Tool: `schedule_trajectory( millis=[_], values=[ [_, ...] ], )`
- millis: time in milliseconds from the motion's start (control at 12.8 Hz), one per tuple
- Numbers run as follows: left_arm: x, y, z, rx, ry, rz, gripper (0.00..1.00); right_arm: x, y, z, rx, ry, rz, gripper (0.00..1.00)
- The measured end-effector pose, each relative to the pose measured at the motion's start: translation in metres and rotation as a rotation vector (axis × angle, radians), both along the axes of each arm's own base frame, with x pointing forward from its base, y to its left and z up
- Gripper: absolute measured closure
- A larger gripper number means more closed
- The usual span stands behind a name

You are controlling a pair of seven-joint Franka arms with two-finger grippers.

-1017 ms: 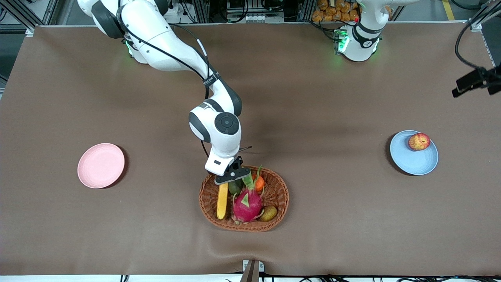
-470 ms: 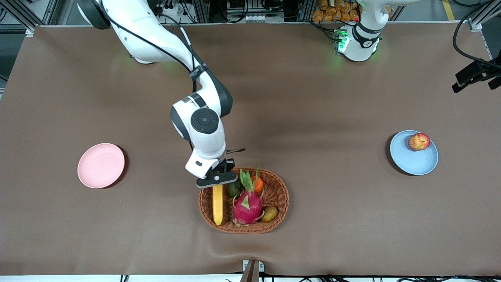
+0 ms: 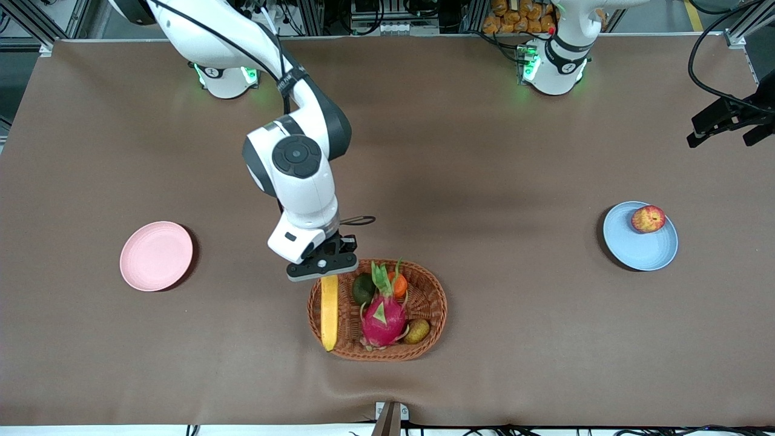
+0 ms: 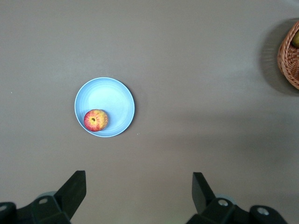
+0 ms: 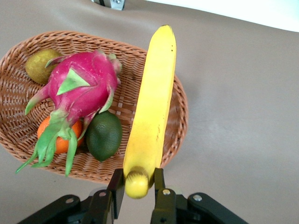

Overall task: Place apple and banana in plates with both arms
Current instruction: 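Lift the banana and carry it to the pink plate with the right gripper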

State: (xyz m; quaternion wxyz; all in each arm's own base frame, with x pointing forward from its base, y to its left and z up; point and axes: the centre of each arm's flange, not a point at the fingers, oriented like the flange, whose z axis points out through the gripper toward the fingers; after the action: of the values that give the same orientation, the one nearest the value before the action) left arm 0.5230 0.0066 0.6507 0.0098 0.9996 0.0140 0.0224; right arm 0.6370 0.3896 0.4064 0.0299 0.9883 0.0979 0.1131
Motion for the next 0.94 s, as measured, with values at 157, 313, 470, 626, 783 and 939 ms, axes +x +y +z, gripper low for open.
schedule_trajectory(
  millis=[157, 313, 470, 626, 783, 939],
  values=[
    [0.000, -0.003, 0.000, 0.001, -0.001, -0.005, 0.00, 0.010, -0.031, 0.020, -0.017, 0.011, -0.051, 0.69],
    [0.000, -0.001, 0.001, -0.001, -0.003, -0.002, 0.00, 0.025, -0.087, 0.037, -0.044, 0.050, -0.128, 0.69],
    [0.000, 0.000, 0.001, -0.001, -0.003, -0.001, 0.00, 0.034, -0.144, 0.049, -0.074, 0.106, -0.197, 0.69],
    [0.000, -0.002, 0.001, -0.001, -0.004, -0.002, 0.00, 0.036, -0.194, 0.052, -0.089, 0.148, -0.258, 0.69],
    [0.000, -0.001, 0.001, -0.001, -0.005, -0.002, 0.00, 0.030, -0.245, 0.044, -0.104, 0.198, -0.291, 0.69],
    [0.000, -0.001, 0.002, -0.001, -0.005, -0.001, 0.00, 0.018, -0.307, 0.032, -0.113, 0.256, -0.332, 0.69]
  ],
)
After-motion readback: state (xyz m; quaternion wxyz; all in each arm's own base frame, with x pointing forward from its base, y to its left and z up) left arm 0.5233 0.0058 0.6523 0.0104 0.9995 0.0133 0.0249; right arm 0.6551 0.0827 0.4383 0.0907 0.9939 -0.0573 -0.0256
